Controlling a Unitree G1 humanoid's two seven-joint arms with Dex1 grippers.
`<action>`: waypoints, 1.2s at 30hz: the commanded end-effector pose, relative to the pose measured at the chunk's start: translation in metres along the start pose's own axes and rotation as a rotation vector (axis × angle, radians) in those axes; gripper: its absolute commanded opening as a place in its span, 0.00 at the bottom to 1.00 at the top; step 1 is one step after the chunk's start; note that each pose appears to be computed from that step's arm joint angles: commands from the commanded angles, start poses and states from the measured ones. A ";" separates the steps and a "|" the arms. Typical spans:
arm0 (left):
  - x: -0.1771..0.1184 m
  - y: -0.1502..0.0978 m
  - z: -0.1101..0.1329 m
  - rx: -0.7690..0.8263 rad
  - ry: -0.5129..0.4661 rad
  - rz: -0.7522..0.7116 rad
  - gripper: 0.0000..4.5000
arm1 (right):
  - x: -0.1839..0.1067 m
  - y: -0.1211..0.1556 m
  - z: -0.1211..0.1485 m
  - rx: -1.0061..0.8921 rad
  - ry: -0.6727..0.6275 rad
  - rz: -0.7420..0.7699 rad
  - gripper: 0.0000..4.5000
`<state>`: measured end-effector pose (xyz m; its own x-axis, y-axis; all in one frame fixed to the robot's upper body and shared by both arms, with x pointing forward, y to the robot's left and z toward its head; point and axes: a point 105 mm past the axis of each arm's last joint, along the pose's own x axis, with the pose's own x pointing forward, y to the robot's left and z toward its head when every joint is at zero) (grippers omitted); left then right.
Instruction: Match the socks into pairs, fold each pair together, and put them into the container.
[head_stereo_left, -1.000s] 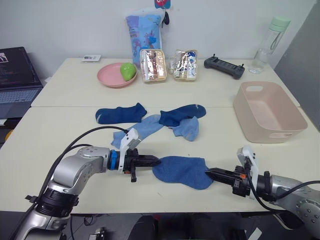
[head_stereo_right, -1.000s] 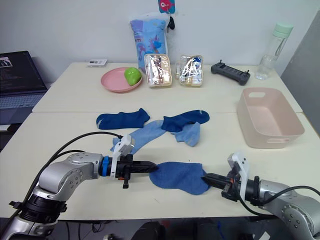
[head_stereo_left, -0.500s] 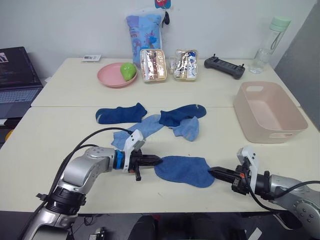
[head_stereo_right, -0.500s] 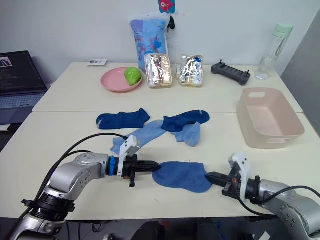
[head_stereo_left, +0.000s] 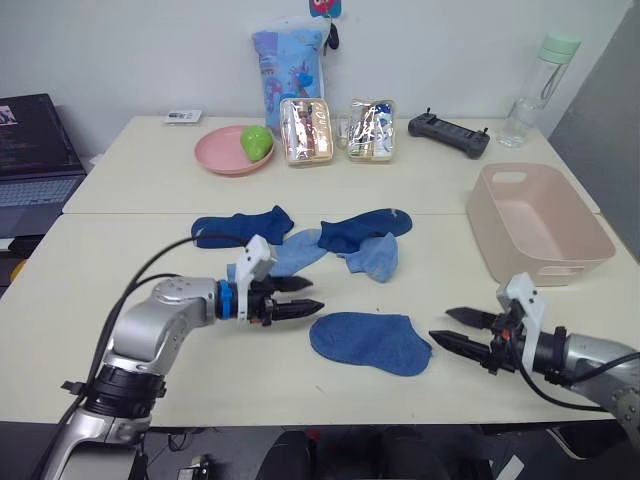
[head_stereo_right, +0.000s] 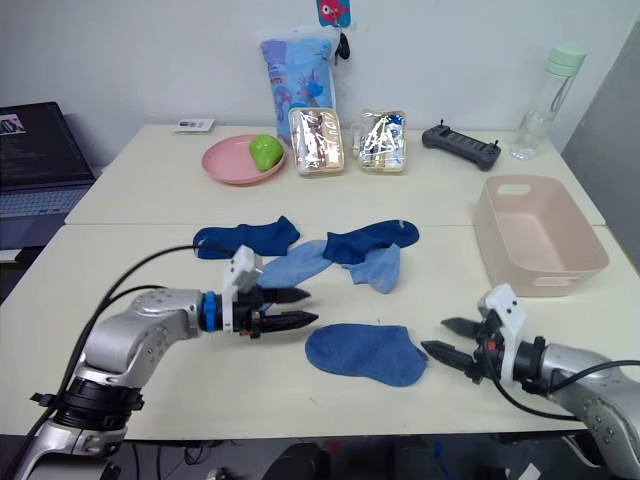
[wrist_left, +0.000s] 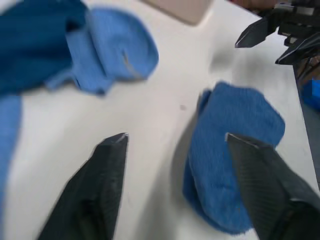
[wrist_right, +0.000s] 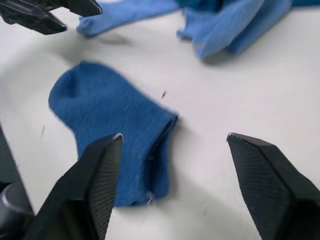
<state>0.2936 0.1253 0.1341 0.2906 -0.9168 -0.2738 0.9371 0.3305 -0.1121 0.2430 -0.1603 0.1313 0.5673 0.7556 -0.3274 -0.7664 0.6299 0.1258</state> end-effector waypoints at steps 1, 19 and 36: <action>0.012 -0.019 0.017 0.115 -0.067 -0.098 0.74 | 0.019 0.020 0.024 -0.175 -0.060 0.080 0.76; 0.035 -0.032 -0.079 0.285 0.102 -0.168 0.01 | 0.047 0.017 -0.068 -0.421 0.142 0.174 0.00; 0.017 -0.046 -0.029 0.195 -0.063 -0.159 0.00 | 0.003 0.007 -0.030 -0.120 0.083 0.002 0.35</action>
<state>0.2511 0.1005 0.0947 0.1379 -0.9624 -0.2339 0.9901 0.1399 0.0081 0.2328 -0.1593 0.0979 0.5409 0.7353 -0.4084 -0.8019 0.5973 0.0135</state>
